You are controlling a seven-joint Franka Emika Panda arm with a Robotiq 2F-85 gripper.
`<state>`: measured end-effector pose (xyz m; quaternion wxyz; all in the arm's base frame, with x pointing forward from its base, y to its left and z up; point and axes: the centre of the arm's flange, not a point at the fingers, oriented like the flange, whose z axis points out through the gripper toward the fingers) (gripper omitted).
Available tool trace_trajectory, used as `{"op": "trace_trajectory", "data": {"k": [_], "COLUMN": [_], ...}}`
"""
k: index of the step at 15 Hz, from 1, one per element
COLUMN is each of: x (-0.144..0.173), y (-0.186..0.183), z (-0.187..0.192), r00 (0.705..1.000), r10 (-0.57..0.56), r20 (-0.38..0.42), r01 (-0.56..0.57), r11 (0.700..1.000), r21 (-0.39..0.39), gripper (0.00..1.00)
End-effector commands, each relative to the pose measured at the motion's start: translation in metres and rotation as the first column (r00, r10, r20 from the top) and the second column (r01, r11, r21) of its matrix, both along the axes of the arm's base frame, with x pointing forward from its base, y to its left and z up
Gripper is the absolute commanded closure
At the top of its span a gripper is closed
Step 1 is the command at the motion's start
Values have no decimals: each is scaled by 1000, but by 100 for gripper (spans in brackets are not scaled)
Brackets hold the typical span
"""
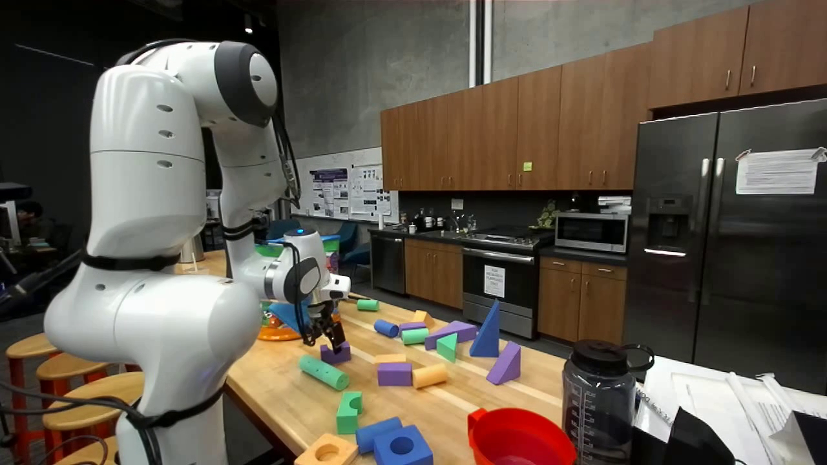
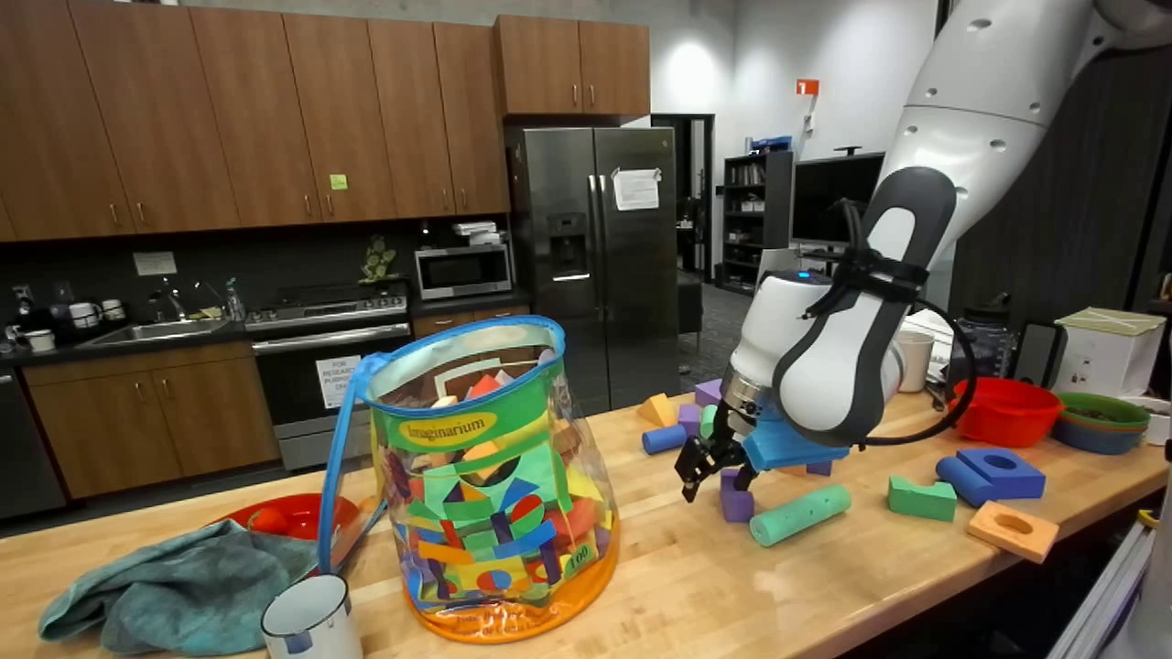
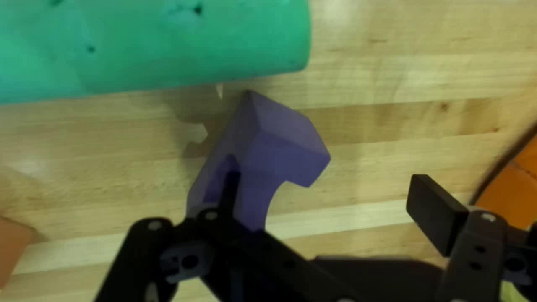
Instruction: Shift the purple block to the bag
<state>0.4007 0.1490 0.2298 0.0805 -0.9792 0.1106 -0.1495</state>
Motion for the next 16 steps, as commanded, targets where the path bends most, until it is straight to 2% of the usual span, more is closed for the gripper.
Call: {"op": "trace_trajectory", "data": {"k": [1,4,7,9,11,14,16], "x": [3,11,12,16,24,35,31], "y": [2,-8,1,11,16,20,25], "z": [21,39,70,85,96,104,104], "r00": [998,996,995,992,985,960,943], "r10": [-38,-41,-74,-111,-164,-257,-315], "r20": [45,74,69,52,60,112,105], "r01": [42,48,81,118,174,281,329], "r11": [996,995,991,980,952,882,841], "r21": [-76,-87,-111,-162,-252,-379,-430], "gripper": [0,0,0,0,0,0,0]}}
